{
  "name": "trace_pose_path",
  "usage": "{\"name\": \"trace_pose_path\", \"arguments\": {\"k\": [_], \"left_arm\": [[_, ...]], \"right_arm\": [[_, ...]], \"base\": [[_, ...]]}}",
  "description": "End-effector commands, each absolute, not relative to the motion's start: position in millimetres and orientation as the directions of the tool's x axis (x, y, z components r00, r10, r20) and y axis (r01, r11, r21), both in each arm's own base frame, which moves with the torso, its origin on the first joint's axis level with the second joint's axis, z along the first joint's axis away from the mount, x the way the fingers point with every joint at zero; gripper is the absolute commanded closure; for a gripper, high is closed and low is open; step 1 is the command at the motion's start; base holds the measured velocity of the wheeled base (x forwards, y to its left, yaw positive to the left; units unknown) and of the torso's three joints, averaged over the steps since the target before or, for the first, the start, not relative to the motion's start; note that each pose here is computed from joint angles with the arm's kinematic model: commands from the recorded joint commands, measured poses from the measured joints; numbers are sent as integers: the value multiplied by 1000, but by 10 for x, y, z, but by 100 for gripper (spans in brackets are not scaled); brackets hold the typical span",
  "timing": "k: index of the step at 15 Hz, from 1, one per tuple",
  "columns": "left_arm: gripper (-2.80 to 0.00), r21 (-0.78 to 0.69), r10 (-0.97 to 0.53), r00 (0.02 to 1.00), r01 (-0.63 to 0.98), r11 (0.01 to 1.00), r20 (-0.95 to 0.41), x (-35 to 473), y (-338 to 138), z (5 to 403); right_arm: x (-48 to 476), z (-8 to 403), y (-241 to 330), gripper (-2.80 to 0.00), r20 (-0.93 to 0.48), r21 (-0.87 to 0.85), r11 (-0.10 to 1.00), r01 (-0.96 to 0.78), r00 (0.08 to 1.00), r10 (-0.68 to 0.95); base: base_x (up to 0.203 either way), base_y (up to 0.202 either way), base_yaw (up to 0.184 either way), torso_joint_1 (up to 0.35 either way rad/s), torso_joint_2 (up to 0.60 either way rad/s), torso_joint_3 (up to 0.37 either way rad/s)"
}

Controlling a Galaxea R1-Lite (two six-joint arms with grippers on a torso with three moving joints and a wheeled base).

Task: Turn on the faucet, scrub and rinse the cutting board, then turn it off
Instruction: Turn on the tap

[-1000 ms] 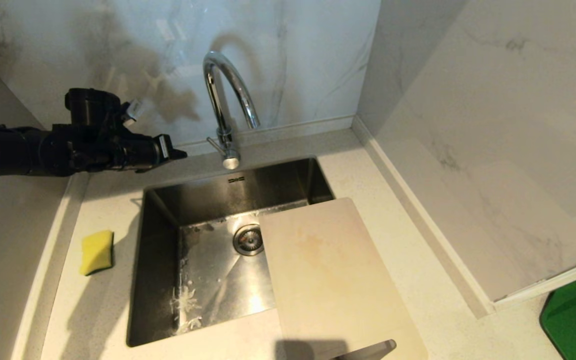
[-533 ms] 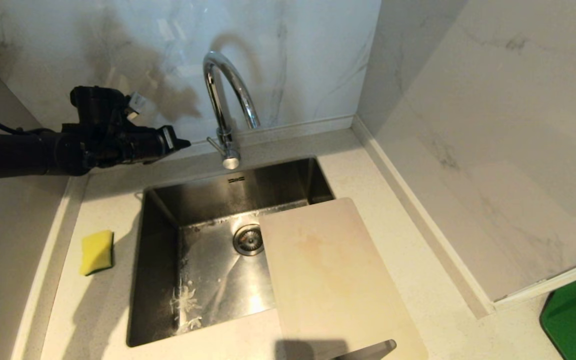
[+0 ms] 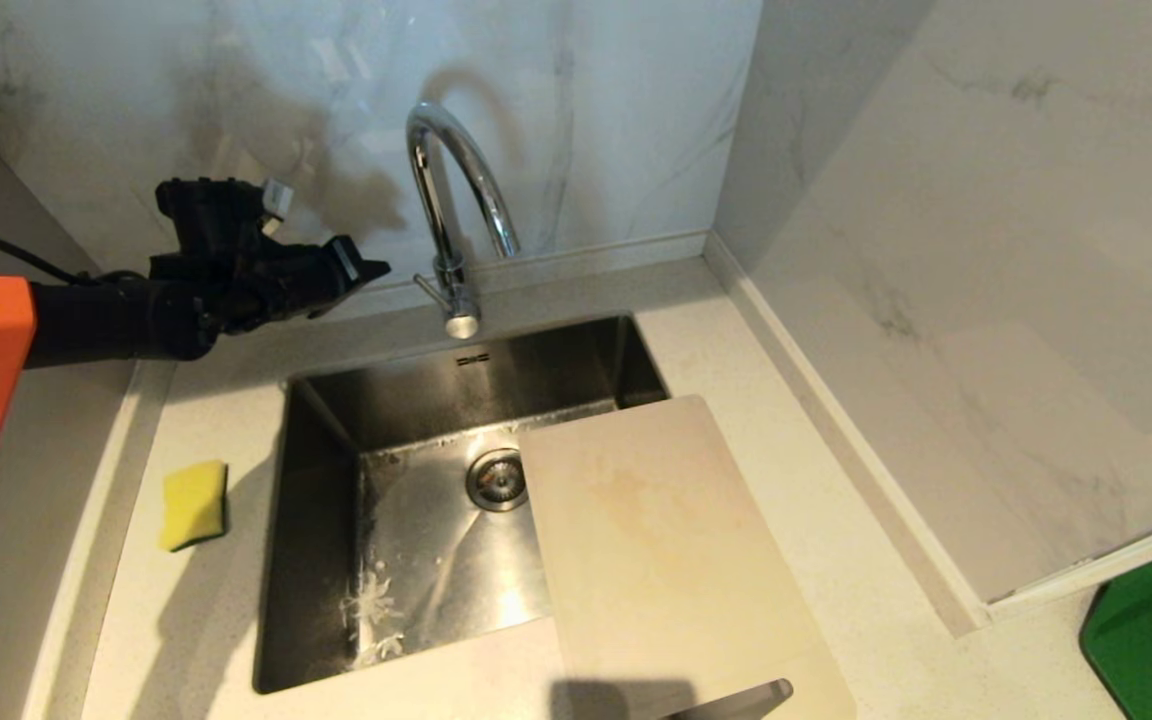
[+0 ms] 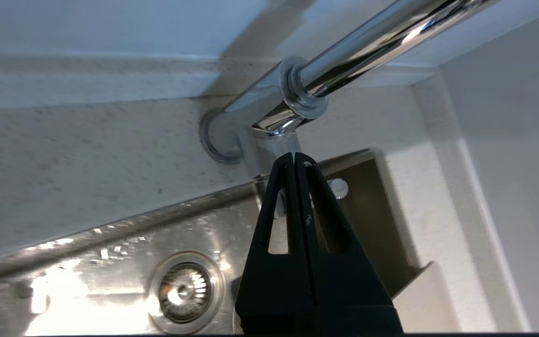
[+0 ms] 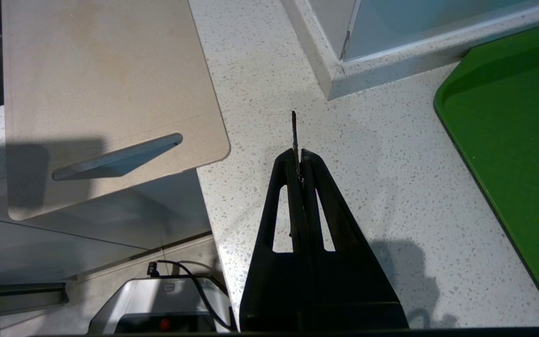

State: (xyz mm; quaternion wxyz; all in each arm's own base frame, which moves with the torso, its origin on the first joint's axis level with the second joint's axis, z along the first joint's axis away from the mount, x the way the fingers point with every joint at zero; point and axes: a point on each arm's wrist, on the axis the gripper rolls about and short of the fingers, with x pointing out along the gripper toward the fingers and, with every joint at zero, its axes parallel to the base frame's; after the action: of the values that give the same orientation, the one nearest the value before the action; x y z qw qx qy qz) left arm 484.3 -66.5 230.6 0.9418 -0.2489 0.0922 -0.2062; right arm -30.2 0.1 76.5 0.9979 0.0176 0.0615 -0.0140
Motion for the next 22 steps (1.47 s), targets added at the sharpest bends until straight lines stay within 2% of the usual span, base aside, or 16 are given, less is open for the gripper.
{"name": "trace_pose_path", "arguments": {"k": [1,4,7,22], "left_arm": [[0,-556,-447,891,336,760,-72,4885,-734,2248],[0,-597,-464,882,332,731,-78,4897,-821,2204],[0,-678,-487,873,338,653,-33,4898,-866,2248],[0,-683,-523,851,350,641,-55,4908,-944,2175]], "right_arm": [[-303,764,1,0,-123,34,999,30,992,-26],[-303,763,1,0,-124,33,999,30,992,-26],[-303,764,1,0,-123,34,999,30,992,-26],[-302,764,1,0,-123,33,999,30,992,-26]], "base": [[0,0,0,0,0,0],[0,0,0,0,0,0],[0,0,0,0,0,0],[0,0,0,0,0,0]]}}
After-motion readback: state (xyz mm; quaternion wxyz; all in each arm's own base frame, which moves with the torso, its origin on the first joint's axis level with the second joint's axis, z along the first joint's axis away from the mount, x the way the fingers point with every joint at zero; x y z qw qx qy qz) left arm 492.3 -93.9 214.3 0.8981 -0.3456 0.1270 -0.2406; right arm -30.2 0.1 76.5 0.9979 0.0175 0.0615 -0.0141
